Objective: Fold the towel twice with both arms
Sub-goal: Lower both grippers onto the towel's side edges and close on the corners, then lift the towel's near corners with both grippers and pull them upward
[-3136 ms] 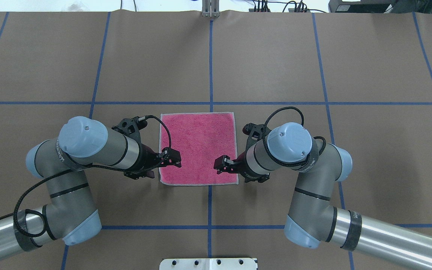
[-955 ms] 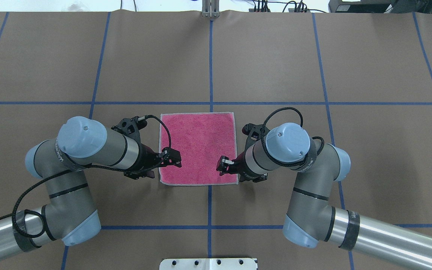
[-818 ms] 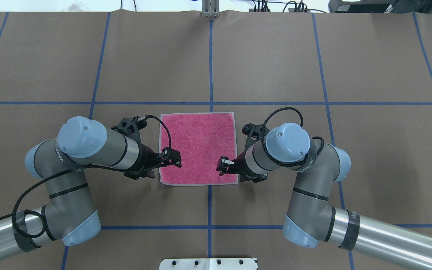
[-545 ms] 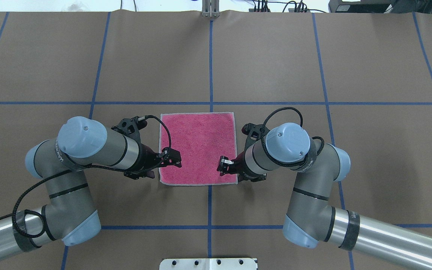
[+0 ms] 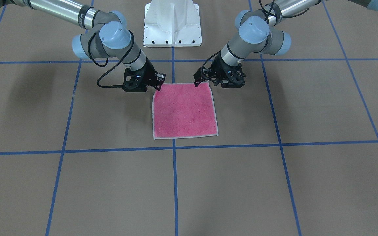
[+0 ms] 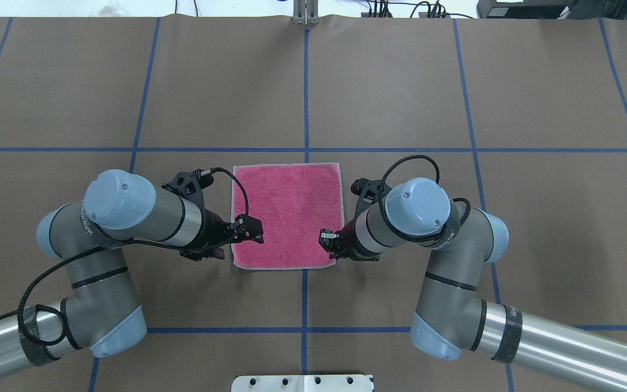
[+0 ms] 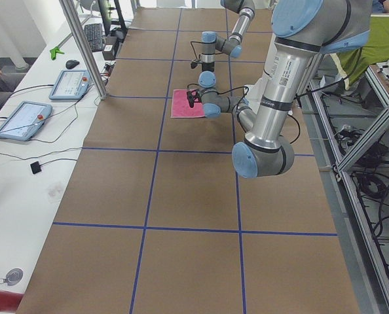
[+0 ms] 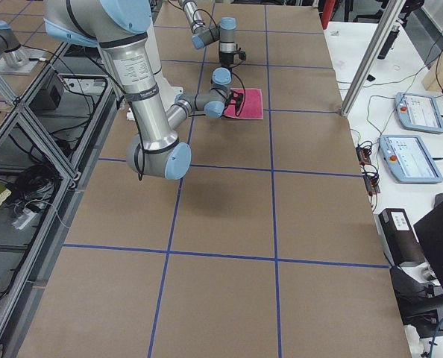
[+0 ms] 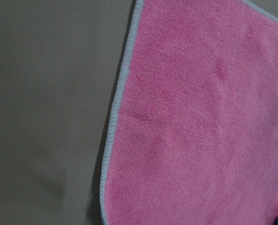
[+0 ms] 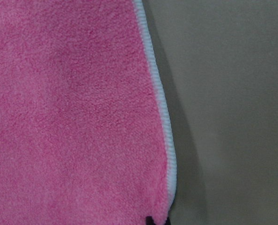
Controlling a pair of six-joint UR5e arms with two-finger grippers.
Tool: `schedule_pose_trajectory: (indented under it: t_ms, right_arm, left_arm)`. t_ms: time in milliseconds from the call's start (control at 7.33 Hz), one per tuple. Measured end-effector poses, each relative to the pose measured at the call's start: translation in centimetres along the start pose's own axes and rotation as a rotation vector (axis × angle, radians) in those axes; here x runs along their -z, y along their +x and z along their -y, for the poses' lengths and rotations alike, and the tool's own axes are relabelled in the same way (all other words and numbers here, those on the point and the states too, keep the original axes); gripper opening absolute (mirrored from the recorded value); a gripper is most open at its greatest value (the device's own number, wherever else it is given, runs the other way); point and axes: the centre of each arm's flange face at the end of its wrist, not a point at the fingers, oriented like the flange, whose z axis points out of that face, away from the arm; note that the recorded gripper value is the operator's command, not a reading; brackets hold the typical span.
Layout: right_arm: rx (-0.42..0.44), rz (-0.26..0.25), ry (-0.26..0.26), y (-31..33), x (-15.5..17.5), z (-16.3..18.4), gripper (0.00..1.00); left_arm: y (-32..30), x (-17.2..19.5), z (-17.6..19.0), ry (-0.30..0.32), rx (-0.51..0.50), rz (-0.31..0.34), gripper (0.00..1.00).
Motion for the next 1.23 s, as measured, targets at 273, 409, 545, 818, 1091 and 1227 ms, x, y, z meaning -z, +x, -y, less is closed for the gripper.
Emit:
schedule_pose_trajectory:
  t_ms: [273, 409, 545, 818, 1091, 1227]
  right_arm:
    - [-0.003, 0.008, 0.0, -0.3, 0.3, -0.1, 0.0]
    - [-0.01, 0.017, 0.0, -0.5, 0.7, -0.2, 0.0]
    - [-0.013, 0.024, 0.0, -0.8, 1.0, -0.4, 0.0]
    - [-0.015, 0.031, 0.0, -1.0, 1.3, -0.4, 0.0]
    - [-0.015, 0.031, 0.0, -1.0, 1.3, -0.4, 0.0]
    - [-0.016, 0.031, 0.001, -0.9, 1.4, -0.4, 0.0]
  left_arm:
    - [0.1, 0.0, 0.0, -0.001, 0.0, -0.002, 1.0]
    - [0.3, 0.1, -0.1, -0.001, 0.0, -0.005, 1.0]
    - [0.3, 0.1, -0.1, -0.001, 0.0, -0.005, 0.99]
    - [0.2, -0.2, -0.4, -0.006, -0.001, -0.001, 0.94]
    - [-0.1, -0.7, -0.8, -0.011, -0.001, 0.007, 0.86]
    - [-0.2, -1.2, -1.1, -0.011, -0.002, 0.013, 0.81]
